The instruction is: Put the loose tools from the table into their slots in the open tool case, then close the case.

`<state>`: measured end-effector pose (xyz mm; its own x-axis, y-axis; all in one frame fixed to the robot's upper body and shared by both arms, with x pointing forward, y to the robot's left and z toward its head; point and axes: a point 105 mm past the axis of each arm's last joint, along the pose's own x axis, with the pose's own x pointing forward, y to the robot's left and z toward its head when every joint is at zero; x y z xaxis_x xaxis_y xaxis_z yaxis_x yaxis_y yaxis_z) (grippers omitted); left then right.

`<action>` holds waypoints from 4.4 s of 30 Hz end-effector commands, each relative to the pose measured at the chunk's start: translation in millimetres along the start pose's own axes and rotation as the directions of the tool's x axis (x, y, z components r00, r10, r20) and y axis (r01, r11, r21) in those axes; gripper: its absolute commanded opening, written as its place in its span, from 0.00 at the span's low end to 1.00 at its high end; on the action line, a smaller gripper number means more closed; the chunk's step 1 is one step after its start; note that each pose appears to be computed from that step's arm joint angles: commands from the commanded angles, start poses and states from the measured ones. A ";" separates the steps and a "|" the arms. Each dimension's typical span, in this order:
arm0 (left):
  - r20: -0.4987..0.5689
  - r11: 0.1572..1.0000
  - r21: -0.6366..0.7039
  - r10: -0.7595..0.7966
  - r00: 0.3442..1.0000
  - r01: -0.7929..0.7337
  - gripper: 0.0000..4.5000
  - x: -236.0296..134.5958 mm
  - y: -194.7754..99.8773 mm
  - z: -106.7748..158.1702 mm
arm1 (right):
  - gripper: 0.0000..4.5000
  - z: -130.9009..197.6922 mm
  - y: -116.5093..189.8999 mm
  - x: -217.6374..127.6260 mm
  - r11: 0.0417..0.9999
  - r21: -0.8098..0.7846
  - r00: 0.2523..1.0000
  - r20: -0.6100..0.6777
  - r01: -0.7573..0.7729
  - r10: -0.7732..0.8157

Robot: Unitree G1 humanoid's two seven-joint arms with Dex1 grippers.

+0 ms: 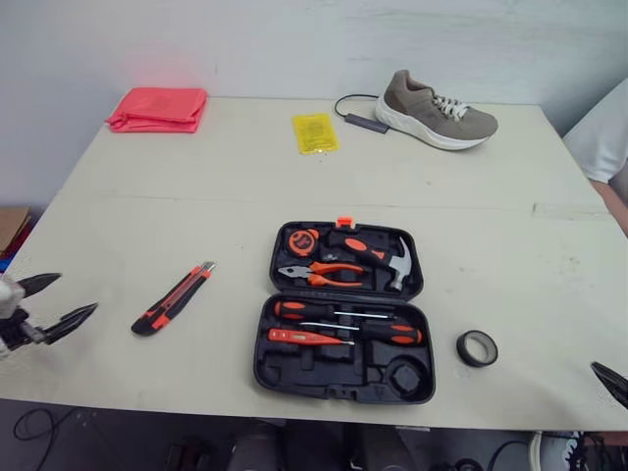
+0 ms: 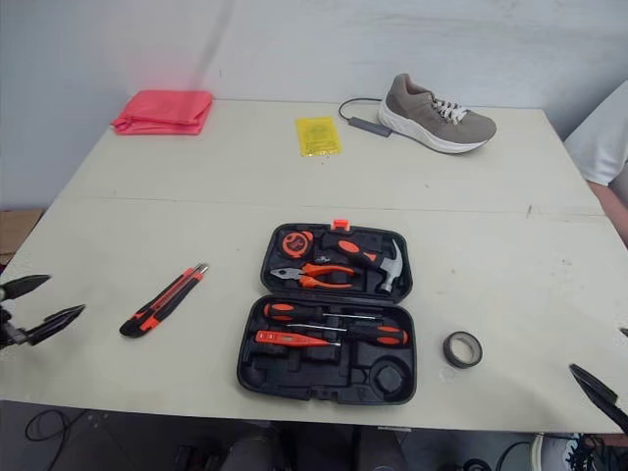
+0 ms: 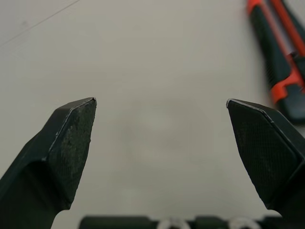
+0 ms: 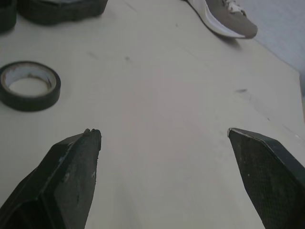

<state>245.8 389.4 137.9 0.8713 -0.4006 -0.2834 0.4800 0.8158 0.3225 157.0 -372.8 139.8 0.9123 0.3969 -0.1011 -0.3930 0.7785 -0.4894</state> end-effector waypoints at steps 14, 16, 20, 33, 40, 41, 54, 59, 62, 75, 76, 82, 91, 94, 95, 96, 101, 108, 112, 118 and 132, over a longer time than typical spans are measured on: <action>-0.155 0.983 -0.151 -0.129 0.979 0.105 0.99 59.3 -67.6 22.5 | 1.00 120.4 96.4 105.2 0.911 -0.021 0.769 0.529 -0.411 0.359; -0.178 0.982 -0.155 -0.136 0.975 0.109 0.99 63.5 -74.5 16.3 | 1.00 129.3 115.1 108.2 0.877 -0.073 0.713 0.551 -0.476 0.433; -0.203 0.978 -0.181 -0.139 0.969 0.103 0.99 73.0 -82.8 7.2 | 1.00 133.5 127.0 112.9 0.853 -0.099 0.674 0.570 -0.512 0.470; -0.316 0.962 -0.243 -0.198 0.928 0.122 0.61 74.2 -97.2 -12.7 | 1.00 123.7 135.3 108.7 0.840 -0.103 0.670 0.555 -0.533 0.493; -0.296 0.967 -0.218 -0.196 0.935 0.134 0.35 75.4 -95.4 -7.2 | 1.00 122.5 136.5 108.6 0.838 -0.108 0.670 0.550 -0.535 0.498; -0.292 0.965 -0.219 -0.204 0.935 0.142 0.35 75.5 -95.7 -5.8 | 1.00 121.7 137.1 108.3 0.836 -0.113 0.670 0.545 -0.537 0.504; 0.035 0.800 0.212 -0.580 0.814 0.561 0.35 80.6 -131.4 99.1 | 1.00 111.3 123.5 99.9 0.846 -0.112 0.712 0.489 -0.521 0.504; -0.029 0.578 0.343 -0.781 0.624 0.740 0.35 83.5 -186.7 127.2 | 1.00 100.6 123.1 94.2 0.846 -0.097 0.740 0.440 -0.524 0.509; -0.087 0.491 0.373 -0.826 0.557 0.787 0.35 85.7 -208.0 130.7 | 1.00 96.7 123.0 89.9 0.849 -0.084 0.754 0.421 -0.522 0.505; -0.255 0.340 0.357 -0.861 0.441 0.870 0.35 105.8 -266.1 119.8 | 1.00 81.5 126.0 69.6 0.857 -0.040 0.802 0.333 -0.514 0.497; -0.270 0.336 0.361 -0.855 0.442 0.870 0.35 107.8 -266.6 118.3 | 1.00 81.0 126.2 68.3 0.857 -0.037 0.803 0.328 -0.514 0.497; -0.305 0.306 0.388 -0.847 0.434 0.869 0.35 115.6 -275.1 116.8 | 1.00 77.4 129.6 61.9 0.854 -0.014 0.811 0.306 -0.519 0.498; -0.371 0.285 0.390 -0.821 0.433 0.875 0.35 118.3 -277.1 109.3 | 1.00 75.6 130.4 57.0 0.855 0.005 0.820 0.286 -0.518 0.495; -0.377 0.269 0.401 -0.823 0.425 0.876 0.35 119.0 -280.6 109.1 | 1.00 76.0 130.5 57.0 0.856 0.006 0.821 0.286 -0.517 0.495; -0.379 0.264 0.404 -0.823 0.423 0.876 0.35 119.3 -281.8 109.4 | 1.00 76.1 130.6 57.0 0.856 0.006 0.821 0.286 -0.518 0.495; -0.380 0.262 0.404 -0.823 0.422 0.876 0.35 119.8 -282.5 109.6 | 1.00 76.2 130.6 57.0 0.855 0.006 0.820 0.286 -0.518 0.495; -0.387 0.272 0.397 -0.817 0.428 0.877 0.35 122.1 -282.7 109.4 | 1.00 76.1 130.8 56.7 0.854 0.006 0.820 0.282 -0.520 0.498; -0.397 0.272 0.383 -0.814 0.423 0.883 0.58 122.1 -282.8 108.7 | 1.00 76.2 131.5 57.9 0.854 0.007 0.820 0.283 -0.520 0.497; -0.360 0.258 0.429 -0.830 0.426 0.866 0.75 120.5 -283.5 116.0 | 1.00 76.2 131.6 58.8 0.854 0.008 0.819 0.287 -0.520 0.496; -0.318 0.219 0.387 -0.880 0.352 0.896 0.75 104.8 -280.6 123.5 | 1.00 75.7 132.0 60.1 0.850 0.011 0.816 0.289 -0.526 0.501; 0.088 0.295 0.460 -0.954 0.288 0.838 0.26 110.4 -273.1 136.9 | 1.00 67.9 132.7 60.9 0.853 0.030 0.823 0.284 -0.521 0.492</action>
<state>226.4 63.6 140.0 -0.1867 -0.9206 -0.3429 0.9275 -0.2802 0.2475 153.8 -212.1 125.6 0.5246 0.8470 -0.0854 -0.8176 0.4734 -0.3276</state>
